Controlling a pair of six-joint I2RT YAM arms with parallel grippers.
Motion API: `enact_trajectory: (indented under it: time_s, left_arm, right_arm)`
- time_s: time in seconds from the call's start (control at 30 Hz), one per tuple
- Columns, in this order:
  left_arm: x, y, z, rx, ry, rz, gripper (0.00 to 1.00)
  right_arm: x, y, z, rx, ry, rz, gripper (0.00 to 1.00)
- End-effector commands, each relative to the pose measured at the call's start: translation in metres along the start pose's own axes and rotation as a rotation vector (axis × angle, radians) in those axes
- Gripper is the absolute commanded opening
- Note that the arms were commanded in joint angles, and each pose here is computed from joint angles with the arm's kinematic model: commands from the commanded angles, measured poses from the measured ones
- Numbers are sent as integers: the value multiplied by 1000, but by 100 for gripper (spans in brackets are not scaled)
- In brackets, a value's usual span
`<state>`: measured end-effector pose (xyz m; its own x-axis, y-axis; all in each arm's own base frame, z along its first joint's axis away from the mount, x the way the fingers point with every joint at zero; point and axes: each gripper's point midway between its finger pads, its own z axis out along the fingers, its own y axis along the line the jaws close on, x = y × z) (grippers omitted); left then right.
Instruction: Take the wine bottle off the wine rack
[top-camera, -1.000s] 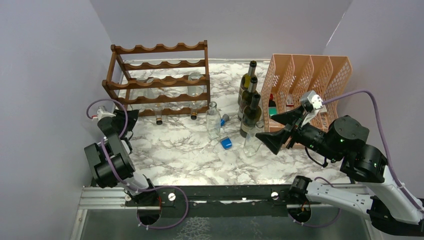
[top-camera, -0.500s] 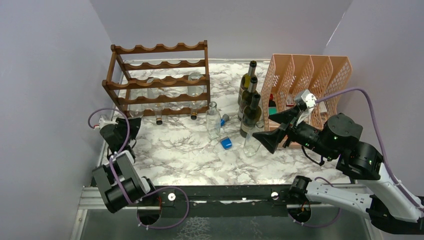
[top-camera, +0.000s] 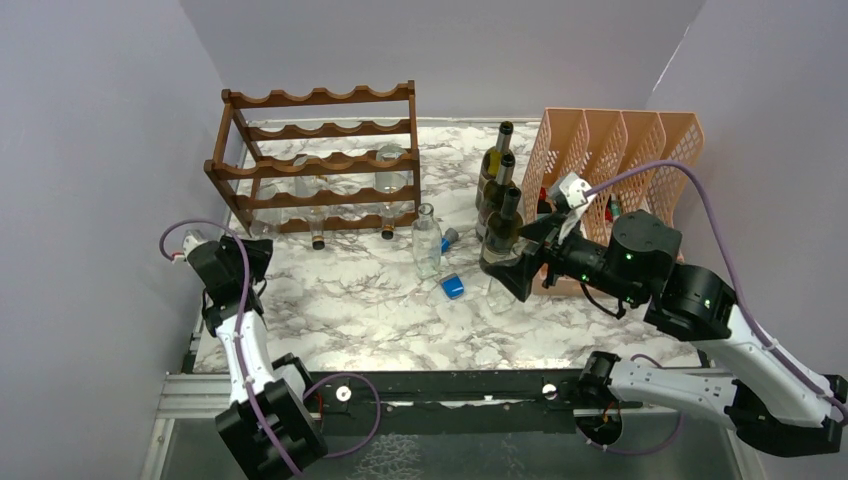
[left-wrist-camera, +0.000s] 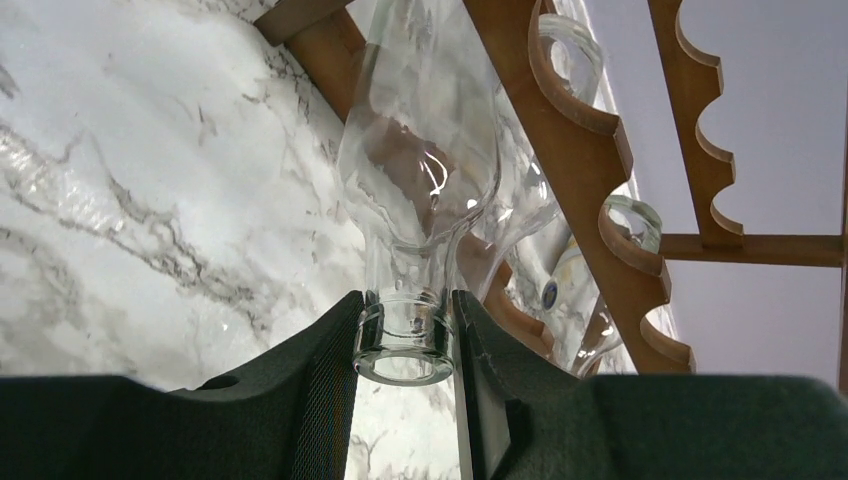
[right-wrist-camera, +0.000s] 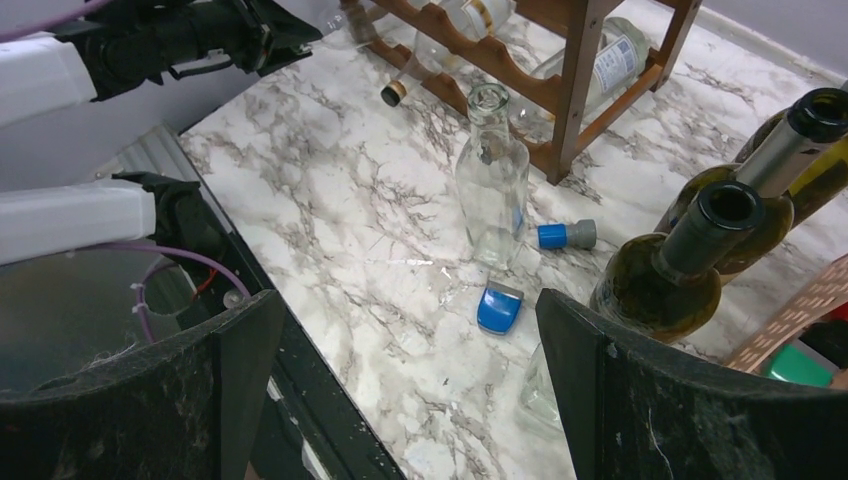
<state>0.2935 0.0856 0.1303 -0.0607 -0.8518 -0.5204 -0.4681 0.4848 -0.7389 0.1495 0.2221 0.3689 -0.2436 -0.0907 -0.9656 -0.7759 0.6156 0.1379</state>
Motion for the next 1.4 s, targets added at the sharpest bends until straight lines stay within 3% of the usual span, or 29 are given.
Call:
enact_trajectory:
  time_s: [0.0, 0.7, 1.07, 1.37]
  left_arm:
    - [-6, 5, -16, -81, -10, 11, 0]
    - [-40, -39, -69, -103, -111, 122, 0]
    - [-65, -71, -96, -84, -184, 377, 0]
    - [-48, -91, -103, 1, -107, 562, 0]
  right_arm:
    - [-12, 9, 5, -49, -20, -37, 100]
    - [-13, 15, 30, -86, 25, -101, 100]
    - [-10, 38, 53, -211, 60, -125, 100]
    - [-18, 58, 79, -317, 56, -137, 100]
